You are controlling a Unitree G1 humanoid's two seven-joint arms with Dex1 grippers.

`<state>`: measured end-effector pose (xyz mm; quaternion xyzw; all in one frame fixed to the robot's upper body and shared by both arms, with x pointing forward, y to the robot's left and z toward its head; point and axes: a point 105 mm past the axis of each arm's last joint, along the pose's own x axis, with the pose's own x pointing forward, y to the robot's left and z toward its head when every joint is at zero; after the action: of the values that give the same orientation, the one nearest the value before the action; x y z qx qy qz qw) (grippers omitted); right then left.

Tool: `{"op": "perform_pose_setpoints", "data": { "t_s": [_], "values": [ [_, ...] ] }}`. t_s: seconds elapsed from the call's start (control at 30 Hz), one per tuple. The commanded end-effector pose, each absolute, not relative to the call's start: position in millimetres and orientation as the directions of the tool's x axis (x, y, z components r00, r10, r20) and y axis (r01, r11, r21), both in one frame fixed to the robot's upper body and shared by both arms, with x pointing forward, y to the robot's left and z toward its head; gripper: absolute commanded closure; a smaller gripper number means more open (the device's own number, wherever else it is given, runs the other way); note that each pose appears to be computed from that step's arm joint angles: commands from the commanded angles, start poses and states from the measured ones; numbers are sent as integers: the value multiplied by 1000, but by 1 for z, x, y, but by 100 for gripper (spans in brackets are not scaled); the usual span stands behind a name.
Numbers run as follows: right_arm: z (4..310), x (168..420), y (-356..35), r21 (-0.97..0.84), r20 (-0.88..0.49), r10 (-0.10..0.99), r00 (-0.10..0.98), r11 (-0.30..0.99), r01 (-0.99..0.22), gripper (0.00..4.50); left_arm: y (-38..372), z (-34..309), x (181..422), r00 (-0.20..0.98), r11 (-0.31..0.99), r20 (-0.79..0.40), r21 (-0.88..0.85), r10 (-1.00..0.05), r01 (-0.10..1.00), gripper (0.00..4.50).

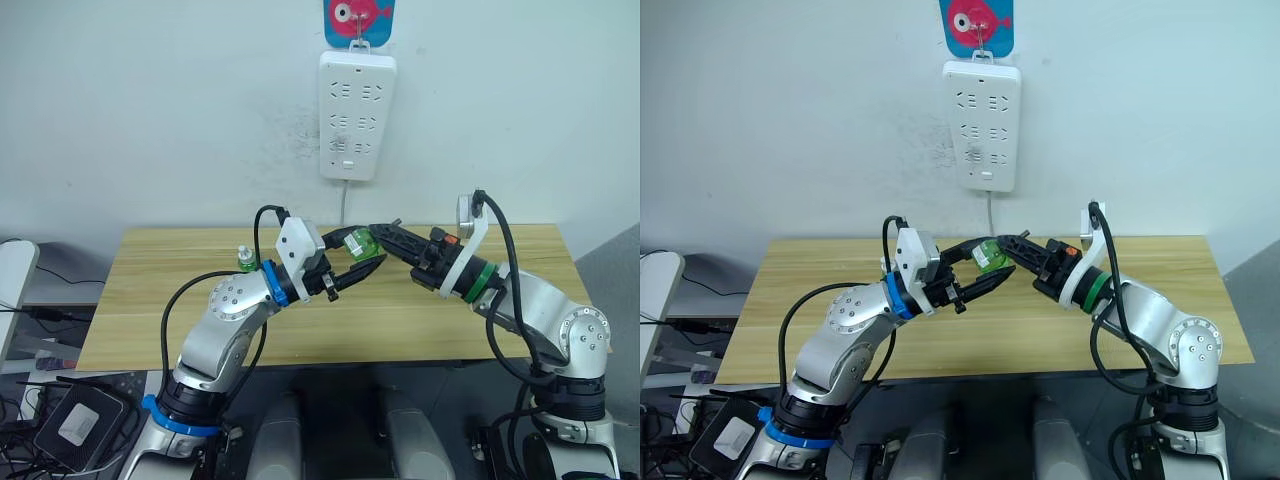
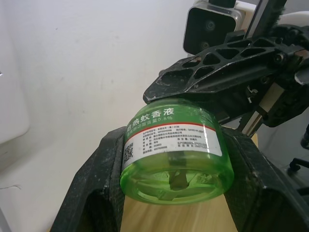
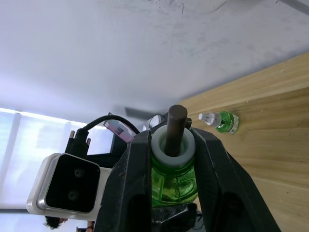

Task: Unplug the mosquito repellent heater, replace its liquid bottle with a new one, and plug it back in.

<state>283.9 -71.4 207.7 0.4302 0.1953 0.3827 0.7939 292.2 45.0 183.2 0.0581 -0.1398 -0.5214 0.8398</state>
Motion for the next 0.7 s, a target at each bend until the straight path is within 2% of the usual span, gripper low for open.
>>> {"op": "perform_pose_setpoints", "data": {
  "t_s": [0.03,0.13,0.2,0.27,0.3,0.33,0.43,0.6,0.7],
  "values": [
    [218,279,-71,823,48,774,632,328,-464,369,44,194,286,399,445,205,282,-894,850,151],
    [213,287,-84,816,-7,734,679,397,-420,369,48,192,285,407,446,190,267,-894,854,58],
    [191,295,-100,676,-114,676,728,590,-442,369,56,191,282,404,431,151,274,-902,860,1],
    [167,301,-113,479,-187,601,777,746,-462,369,60,189,275,370,381,94,278,-924,882,0],
    [161,303,-117,415,-190,584,789,777,-474,369,61,189,273,355,361,74,274,-932,891,0],
    [147,311,-124,276,-192,528,827,838,-471,369,60,185,268,313,306,17,269,-950,913,0],
    [120,324,-135,-101,-140,462,876,873,-477,369,62,179,261,230,195,-104,267,-968,944,0],
    [86,349,-156,-229,-97,351,931,903,-364,369,58,174,263,196,142,-169,288,-966,947,0],
    [70,357,-162,-240,-107,319,942,911,-336,369,61,174,275,241,178,-175,314,-954,933,0]
  ]
}}
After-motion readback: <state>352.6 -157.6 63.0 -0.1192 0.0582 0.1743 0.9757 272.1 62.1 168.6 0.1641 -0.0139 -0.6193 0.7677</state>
